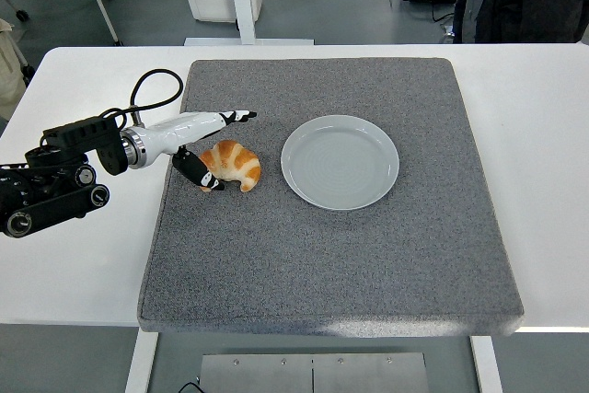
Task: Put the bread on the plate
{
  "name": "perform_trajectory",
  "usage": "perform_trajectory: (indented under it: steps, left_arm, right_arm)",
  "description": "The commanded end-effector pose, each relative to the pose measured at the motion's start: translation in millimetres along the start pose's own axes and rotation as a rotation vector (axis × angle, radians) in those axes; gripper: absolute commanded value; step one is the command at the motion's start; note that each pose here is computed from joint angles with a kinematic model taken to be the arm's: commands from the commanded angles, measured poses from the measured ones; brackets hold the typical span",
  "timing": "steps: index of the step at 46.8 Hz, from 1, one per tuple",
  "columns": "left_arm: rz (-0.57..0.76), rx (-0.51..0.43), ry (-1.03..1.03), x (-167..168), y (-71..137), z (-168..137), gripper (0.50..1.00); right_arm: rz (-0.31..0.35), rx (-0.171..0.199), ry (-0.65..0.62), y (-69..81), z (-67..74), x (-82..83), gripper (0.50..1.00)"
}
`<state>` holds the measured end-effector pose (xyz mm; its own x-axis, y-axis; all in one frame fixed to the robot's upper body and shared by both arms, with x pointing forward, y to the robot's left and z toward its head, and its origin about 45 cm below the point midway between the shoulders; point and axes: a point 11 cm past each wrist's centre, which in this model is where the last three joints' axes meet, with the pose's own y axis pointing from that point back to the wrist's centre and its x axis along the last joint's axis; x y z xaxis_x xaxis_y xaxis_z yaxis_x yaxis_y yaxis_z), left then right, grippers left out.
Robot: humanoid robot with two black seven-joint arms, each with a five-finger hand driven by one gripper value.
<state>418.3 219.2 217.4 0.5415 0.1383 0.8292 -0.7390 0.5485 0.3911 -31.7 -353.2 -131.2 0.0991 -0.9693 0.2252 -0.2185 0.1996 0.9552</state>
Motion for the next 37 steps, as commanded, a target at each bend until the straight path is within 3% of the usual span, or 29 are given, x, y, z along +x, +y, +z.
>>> perform_trajectory:
  steps: [1,10,16,29,31,37]
  left_arm:
    - [-0.003,-0.014,0.002,-2.3,-3.4,5.1,0.989]
    - [0.009,-0.008,-0.002,-2.8,-12.6,5.7,0.977]
    - [0.018,-0.004,-0.006,-2.1,-16.0,5.3,0.912]
    - [0.022,-0.001,-0.005,-4.3,-19.3,5.7,0.6]
    - [0.02,0.0,-0.003,-5.7,-19.1,5.2,0.5]
    - [0.018,-0.001,-0.002,-6.5,-19.0,5.1,0.5]
  right_arm:
    - [0.0,0.0,0.001,0.0,0.0,0.1,1.0]
    - [0.001,0.0,0.0,0.0,0.0,0.1,1.0]
    - [0.001,0.0,0.0,0.0,0.0,0.1,1.0]
    - [0.0,0.0,0.001,0.0,0.0,0.1,1.0]
    - [0.0,0.0,0.001,0.0,0.0,0.1,1.0]
    - [0.001,0.0,0.0,0.0,0.0,0.1,1.0]
